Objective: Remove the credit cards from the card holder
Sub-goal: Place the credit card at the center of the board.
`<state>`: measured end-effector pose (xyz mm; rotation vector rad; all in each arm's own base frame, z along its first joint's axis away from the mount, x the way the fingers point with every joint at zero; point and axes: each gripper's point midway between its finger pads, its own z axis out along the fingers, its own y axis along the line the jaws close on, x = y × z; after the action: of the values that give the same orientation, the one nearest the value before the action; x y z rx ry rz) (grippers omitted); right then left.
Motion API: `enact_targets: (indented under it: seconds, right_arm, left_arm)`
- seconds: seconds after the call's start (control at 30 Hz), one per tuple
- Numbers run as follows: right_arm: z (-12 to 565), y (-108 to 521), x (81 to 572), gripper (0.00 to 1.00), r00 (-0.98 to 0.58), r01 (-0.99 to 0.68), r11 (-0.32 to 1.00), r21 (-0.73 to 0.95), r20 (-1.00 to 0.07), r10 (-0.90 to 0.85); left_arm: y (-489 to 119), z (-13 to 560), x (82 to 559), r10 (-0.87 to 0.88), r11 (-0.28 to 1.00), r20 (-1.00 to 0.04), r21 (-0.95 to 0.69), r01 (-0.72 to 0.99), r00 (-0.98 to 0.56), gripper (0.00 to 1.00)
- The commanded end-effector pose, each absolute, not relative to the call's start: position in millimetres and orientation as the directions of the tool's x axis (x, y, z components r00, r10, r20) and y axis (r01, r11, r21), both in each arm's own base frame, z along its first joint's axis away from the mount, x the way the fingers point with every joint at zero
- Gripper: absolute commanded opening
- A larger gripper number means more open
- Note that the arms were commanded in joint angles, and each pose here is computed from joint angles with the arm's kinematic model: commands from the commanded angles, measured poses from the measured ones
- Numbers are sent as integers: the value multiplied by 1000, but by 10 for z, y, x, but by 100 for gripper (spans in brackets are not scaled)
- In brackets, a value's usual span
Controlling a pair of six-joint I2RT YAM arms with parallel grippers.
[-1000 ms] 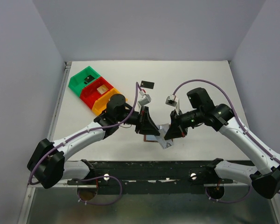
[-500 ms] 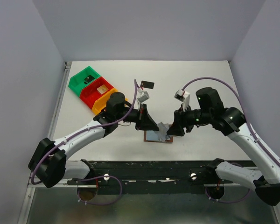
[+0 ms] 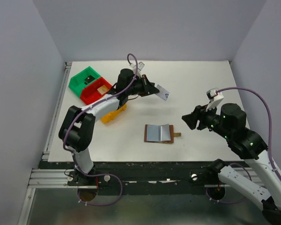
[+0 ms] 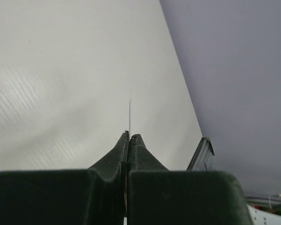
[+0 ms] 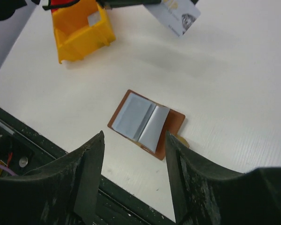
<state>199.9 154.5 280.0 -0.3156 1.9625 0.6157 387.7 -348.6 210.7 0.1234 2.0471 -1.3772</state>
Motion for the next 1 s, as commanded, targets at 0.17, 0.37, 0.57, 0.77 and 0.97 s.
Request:
enact_targets:
  seconds: [0.17,0.37,0.57,0.77,0.97]
  right_arm:
    - [2651,1617,2085,61,-452,-447,826,343,-884,122]
    - [2638,1643,2089,62,-465,-455,823,339,-879,105]
    - [2646,1646,2070,61,-470,-458,821,342,-876,103]
    - [2650,1622,2086,62,-464,-452,829,330,-880,97]
    - [2591,1645,2092,62,-484,-448,828,337,-870,93]
  left_arm:
    - [-3762,1474,4838,-435,512,-457,-835,205,-776,0]
    - [-3837,1208,5167,-472,551,-444,-823,138,-762,0]
    - [-3886,931,5304,-489,572,-413,-817,75,-768,0]
    - [-3968,700,5265,-483,570,-374,-820,40,-792,0]
    - [-4046,647,5229,-467,551,-355,-833,48,-810,0]
